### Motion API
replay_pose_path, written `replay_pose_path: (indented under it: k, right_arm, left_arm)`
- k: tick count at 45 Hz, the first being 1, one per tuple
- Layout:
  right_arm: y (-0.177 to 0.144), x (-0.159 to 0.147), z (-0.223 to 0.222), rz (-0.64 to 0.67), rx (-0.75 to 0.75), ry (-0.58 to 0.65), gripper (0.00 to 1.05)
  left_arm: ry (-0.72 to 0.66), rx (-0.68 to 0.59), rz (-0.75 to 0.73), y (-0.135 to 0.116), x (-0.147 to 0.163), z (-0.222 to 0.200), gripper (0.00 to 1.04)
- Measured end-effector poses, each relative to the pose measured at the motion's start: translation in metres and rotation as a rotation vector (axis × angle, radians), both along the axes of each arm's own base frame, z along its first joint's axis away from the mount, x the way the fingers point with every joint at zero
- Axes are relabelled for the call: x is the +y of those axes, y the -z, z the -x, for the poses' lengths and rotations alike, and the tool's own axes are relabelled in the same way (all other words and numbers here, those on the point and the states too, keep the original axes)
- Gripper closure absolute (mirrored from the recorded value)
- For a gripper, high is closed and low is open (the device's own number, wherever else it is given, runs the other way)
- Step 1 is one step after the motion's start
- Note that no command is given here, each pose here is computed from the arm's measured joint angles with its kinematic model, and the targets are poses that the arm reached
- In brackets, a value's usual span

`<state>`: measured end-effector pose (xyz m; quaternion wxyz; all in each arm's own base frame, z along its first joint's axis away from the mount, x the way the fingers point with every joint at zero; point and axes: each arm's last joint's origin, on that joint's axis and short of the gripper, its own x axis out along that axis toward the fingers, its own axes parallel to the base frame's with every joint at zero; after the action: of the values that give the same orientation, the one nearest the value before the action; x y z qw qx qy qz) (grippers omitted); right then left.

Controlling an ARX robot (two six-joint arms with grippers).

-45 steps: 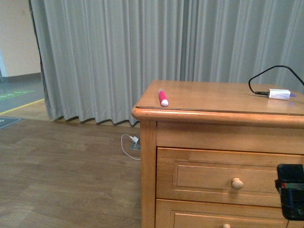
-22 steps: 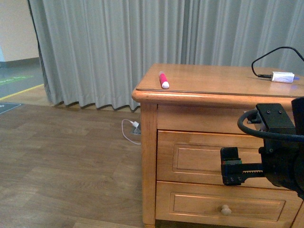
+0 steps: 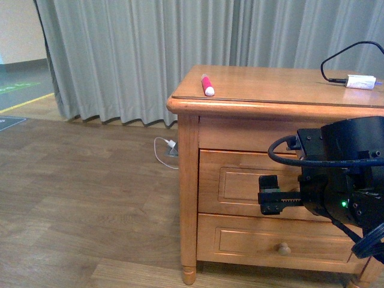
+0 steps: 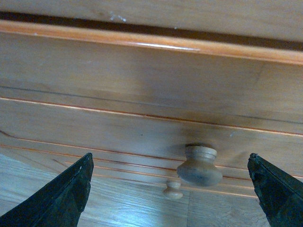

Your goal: Place pink marker in drawer with both arms

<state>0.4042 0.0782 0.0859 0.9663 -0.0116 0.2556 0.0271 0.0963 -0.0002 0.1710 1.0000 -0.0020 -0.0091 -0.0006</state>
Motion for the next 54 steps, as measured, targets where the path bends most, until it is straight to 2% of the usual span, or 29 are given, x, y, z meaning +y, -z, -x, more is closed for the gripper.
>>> replay_pose_path:
  k: [24,34,44,47,54]
  right_arm:
    - [0.011,-0.009,-0.008,0.002,0.008,0.072,0.09]
    - [0.012,-0.013,-0.009,0.016,0.007,0.094,0.48]
    - [0.012,-0.012,-0.009,0.023,0.012,0.083,0.78]
    - [0.012,-0.012,-0.009,0.024,0.014,0.082,0.81]
    - [0.013,-0.014,-0.009,0.021,0.020,0.081,0.81]
  left_arm:
    - [0.000,0.000,0.000,0.000,0.000,0.000,0.06]
    - [0.000,0.000,0.000,0.000,0.000,0.000,0.06]
    - [0.000,0.000,0.000,0.000,0.000,0.000,0.06]
    - [0.000,0.000,0.000,0.000,0.000,0.000,0.06]
    - [0.000,0.000,0.000,0.000,0.000,0.000,0.06]
